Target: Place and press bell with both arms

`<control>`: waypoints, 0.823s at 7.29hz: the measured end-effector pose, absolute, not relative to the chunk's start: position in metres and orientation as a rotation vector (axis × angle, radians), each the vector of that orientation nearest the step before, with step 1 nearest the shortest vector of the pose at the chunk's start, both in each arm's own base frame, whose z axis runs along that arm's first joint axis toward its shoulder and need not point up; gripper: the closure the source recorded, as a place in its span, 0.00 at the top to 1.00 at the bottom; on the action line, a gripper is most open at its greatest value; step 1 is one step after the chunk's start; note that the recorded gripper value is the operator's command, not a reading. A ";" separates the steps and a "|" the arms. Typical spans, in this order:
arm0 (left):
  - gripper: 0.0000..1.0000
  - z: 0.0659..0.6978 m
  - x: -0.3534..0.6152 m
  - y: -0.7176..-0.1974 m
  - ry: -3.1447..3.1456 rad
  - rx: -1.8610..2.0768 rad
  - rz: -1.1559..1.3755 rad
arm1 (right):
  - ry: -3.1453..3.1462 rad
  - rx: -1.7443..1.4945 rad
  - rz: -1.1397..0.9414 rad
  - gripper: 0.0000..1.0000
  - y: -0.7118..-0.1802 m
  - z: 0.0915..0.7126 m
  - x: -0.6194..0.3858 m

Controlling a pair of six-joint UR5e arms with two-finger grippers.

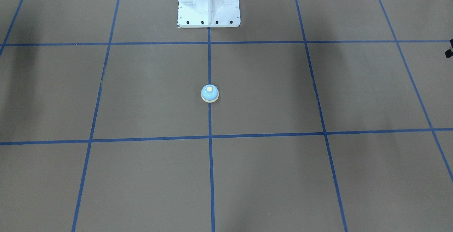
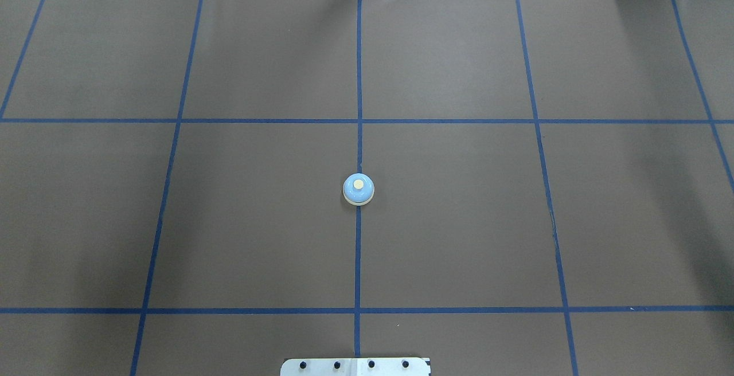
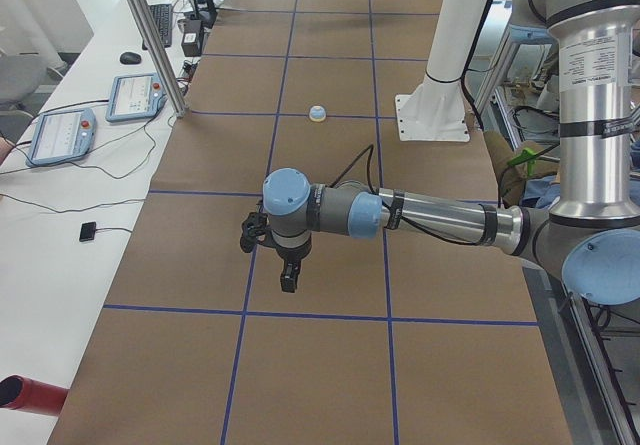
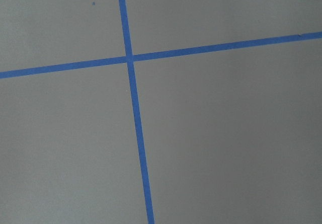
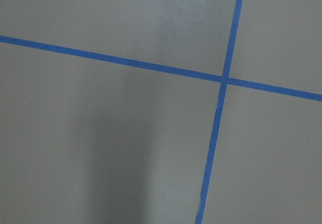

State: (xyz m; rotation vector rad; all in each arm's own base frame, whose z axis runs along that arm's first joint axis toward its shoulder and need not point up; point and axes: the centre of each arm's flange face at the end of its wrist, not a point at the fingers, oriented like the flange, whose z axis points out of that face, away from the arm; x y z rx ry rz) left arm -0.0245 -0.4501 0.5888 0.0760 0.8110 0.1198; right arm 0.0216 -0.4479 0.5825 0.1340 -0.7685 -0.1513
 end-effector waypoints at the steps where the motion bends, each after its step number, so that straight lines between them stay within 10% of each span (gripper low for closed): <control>1: 1.00 0.588 -0.026 -0.450 0.810 0.078 0.118 | -0.768 0.135 -0.152 1.00 -0.448 0.582 0.022; 6: 1.00 0.588 -0.026 -0.449 0.810 0.074 0.111 | -0.767 0.137 -0.154 1.00 -0.448 0.581 0.022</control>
